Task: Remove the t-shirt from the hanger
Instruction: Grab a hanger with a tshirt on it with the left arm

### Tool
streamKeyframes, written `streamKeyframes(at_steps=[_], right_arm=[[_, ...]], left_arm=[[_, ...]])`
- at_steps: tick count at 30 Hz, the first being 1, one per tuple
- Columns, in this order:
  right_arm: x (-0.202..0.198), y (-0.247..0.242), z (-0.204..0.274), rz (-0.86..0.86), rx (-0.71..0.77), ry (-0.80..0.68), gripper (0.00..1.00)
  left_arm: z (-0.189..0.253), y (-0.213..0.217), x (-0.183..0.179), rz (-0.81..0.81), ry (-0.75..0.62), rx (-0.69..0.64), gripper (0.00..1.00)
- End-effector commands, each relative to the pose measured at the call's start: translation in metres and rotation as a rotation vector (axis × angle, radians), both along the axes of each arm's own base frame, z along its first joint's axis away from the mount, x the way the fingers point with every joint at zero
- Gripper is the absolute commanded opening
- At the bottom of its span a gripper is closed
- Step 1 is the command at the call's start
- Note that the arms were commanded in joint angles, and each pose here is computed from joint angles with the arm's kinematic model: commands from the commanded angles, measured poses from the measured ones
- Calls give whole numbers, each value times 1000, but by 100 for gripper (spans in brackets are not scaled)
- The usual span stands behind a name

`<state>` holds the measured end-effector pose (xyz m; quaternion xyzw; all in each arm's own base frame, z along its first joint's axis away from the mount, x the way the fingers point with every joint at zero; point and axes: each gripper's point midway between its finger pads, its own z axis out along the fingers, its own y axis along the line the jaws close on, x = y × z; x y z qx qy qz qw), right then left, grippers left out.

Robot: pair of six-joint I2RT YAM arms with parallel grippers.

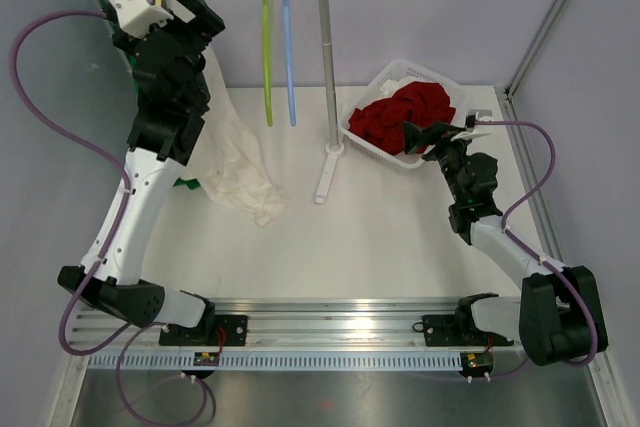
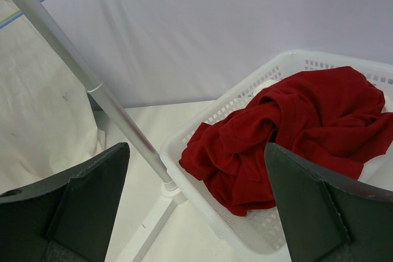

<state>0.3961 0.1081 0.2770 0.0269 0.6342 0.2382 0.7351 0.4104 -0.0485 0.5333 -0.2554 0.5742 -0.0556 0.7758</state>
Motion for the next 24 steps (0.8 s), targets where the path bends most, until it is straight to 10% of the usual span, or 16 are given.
streamKeyframes(at_steps=[1,24], right_arm=[[1,1,21,-4,-4,-46,100],[-9,-1,26,-2,-15,-43,99]], left_arm=[[41,23,-11,49,-85,12,99],[8,58,98,-97,-46,213,94]])
